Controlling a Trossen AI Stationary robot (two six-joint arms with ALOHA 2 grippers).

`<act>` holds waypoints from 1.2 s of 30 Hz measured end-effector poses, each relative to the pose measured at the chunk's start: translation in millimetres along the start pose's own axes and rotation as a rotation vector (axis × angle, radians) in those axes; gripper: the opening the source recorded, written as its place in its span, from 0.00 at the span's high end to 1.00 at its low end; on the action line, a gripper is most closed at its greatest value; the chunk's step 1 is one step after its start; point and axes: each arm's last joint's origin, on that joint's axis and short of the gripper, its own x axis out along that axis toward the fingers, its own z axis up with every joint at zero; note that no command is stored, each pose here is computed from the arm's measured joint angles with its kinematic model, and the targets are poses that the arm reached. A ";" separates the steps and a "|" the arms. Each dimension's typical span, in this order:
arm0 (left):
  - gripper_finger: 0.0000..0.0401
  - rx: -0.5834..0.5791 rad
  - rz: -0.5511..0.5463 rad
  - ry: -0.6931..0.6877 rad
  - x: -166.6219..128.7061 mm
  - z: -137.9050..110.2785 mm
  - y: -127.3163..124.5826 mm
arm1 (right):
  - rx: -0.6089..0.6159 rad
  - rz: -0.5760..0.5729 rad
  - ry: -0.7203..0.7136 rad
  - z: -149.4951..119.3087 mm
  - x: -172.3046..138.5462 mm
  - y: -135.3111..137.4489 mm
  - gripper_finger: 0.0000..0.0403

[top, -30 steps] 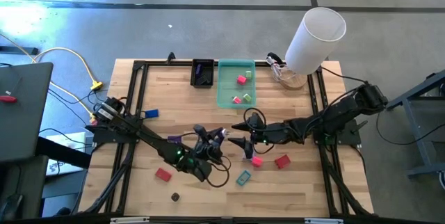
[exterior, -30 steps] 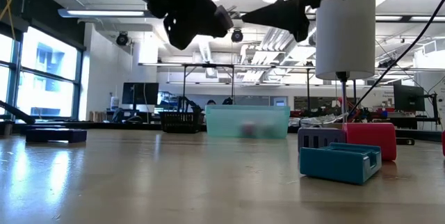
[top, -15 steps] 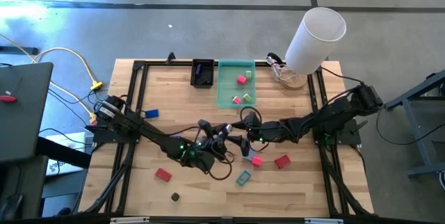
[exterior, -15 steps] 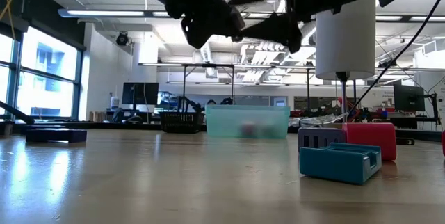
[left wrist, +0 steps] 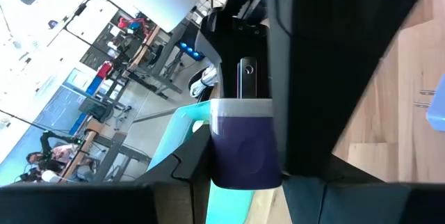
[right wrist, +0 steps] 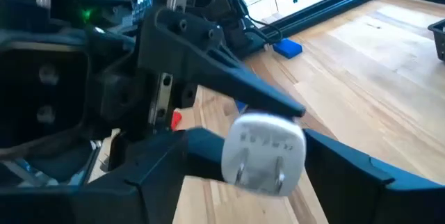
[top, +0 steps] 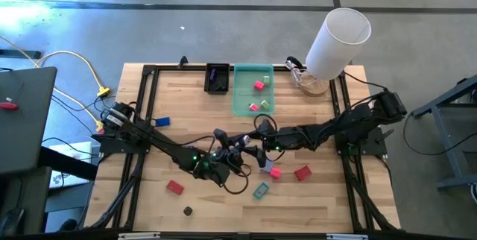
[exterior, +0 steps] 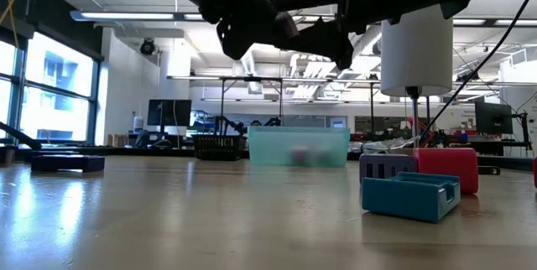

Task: Pick & Place Office items
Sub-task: Put the purple charger adapter into the green bin

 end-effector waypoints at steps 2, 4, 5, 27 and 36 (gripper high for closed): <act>0.70 0.002 -0.001 0.000 0.6 0.0 0.3 | -0.019 -0.002 -0.002 0.1 0.0 0.0 0.41; 0.70 0.006 -0.015 -0.003 0.6 -0.3 -0.3 | -0.033 -0.007 0.002 -0.3 0.0 -0.5 0.47; 0.70 0.007 -0.019 -0.004 0.7 -0.3 -0.4 | -0.035 -0.009 0.004 -0.6 0.0 -0.7 0.50; 0.59 -0.016 -0.063 -0.037 -11.6 2.5 -6.5 | -0.107 -0.007 0.009 -3.8 -1.8 4.7 0.70; 0.59 -0.038 -0.069 -0.037 -11.7 2.5 -6.7 | -0.103 -0.010 0.008 -3.9 -2.0 5.0 0.70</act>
